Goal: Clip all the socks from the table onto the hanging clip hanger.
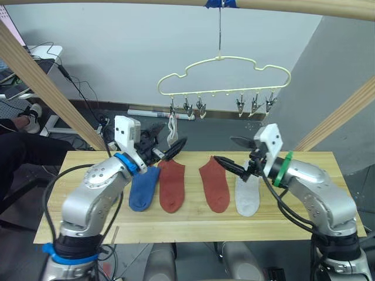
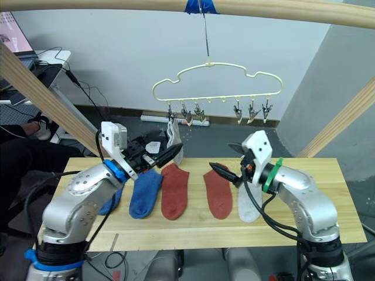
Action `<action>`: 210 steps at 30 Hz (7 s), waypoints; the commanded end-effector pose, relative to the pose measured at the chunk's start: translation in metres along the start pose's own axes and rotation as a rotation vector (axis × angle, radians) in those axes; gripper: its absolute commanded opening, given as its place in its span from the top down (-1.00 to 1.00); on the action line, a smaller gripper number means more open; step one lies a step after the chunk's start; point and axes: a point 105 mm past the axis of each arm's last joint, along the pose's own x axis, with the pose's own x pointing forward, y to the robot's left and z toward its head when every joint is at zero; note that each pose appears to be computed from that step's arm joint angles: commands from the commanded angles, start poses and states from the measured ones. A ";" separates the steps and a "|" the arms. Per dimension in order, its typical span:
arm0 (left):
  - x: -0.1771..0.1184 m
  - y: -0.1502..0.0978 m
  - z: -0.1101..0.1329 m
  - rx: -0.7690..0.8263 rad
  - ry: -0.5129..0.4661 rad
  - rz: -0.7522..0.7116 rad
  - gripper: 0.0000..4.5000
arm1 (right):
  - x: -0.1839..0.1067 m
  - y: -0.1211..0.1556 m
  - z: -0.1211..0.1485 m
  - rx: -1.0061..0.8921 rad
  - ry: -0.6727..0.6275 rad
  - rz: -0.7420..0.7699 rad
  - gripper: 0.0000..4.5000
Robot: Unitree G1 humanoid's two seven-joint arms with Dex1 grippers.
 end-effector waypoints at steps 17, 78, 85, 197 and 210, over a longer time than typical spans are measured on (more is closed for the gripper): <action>0.030 0.005 0.000 0.125 -0.134 0.171 0.04 | -0.005 0.004 0.029 -0.027 -0.108 -0.020 -1.00; 0.075 0.041 0.012 0.187 -0.241 0.346 0.04 | 0.010 0.025 0.058 -0.052 -0.208 0.096 -1.00; 0.074 0.044 0.012 0.203 -0.235 0.350 0.44 | 0.009 0.024 0.057 -0.052 -0.204 0.092 -1.00; 0.021 0.018 0.039 -0.781 0.087 -0.069 -0.14 | 0.083 0.026 0.017 -0.584 -0.120 0.045 1.00; -0.025 -0.003 0.035 -0.499 0.268 -0.153 -1.00 | 0.080 0.029 -0.014 -0.411 -0.031 0.111 -0.07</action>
